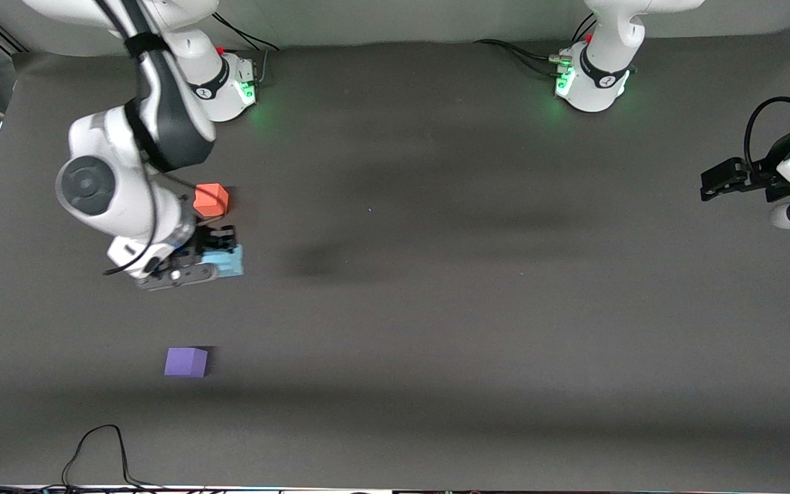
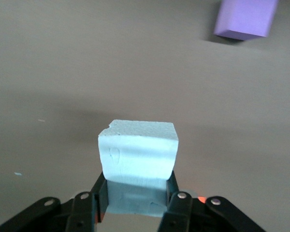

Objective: Place blue block between orange and purple blocks
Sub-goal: 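Carry the blue block toward the gap between orange and purple blocks, then lower the blue block onto the table and open the right gripper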

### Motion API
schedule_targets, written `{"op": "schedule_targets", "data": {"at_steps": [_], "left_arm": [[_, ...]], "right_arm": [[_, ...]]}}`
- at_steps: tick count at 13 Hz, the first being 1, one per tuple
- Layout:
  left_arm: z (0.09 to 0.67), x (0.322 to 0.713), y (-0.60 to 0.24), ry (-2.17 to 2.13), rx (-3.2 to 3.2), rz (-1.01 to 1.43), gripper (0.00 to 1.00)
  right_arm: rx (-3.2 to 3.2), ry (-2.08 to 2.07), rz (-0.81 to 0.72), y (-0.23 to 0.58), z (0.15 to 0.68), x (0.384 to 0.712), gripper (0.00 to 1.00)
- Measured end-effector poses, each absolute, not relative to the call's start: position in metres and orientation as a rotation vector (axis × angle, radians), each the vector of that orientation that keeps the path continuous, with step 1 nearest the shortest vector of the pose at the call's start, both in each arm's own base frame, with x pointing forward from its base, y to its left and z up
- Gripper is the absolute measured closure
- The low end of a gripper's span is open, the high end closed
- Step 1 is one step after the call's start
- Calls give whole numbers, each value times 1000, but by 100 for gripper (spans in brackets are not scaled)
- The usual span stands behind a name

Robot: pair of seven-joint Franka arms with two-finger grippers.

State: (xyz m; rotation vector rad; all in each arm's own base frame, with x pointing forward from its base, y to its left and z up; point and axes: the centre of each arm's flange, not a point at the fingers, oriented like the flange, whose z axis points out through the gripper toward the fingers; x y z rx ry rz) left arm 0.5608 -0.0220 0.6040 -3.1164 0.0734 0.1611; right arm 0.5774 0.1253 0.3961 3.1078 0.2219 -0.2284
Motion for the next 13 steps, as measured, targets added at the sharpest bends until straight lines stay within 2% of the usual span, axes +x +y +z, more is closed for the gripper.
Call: {"op": "schedule_targets", "data": {"at_steps": [3, 8, 13], "left_arm": [[604, 561, -22, 73, -3116, 161, 0], [604, 561, -22, 73, -3117, 161, 0], [604, 561, -22, 71, -3117, 161, 0]], "right_arm": [[3100, 254, -215, 79, 342, 573, 51], [3077, 269, -155, 50, 242, 541, 51], [3069, 265, -165, 45, 228, 539, 51]]}}
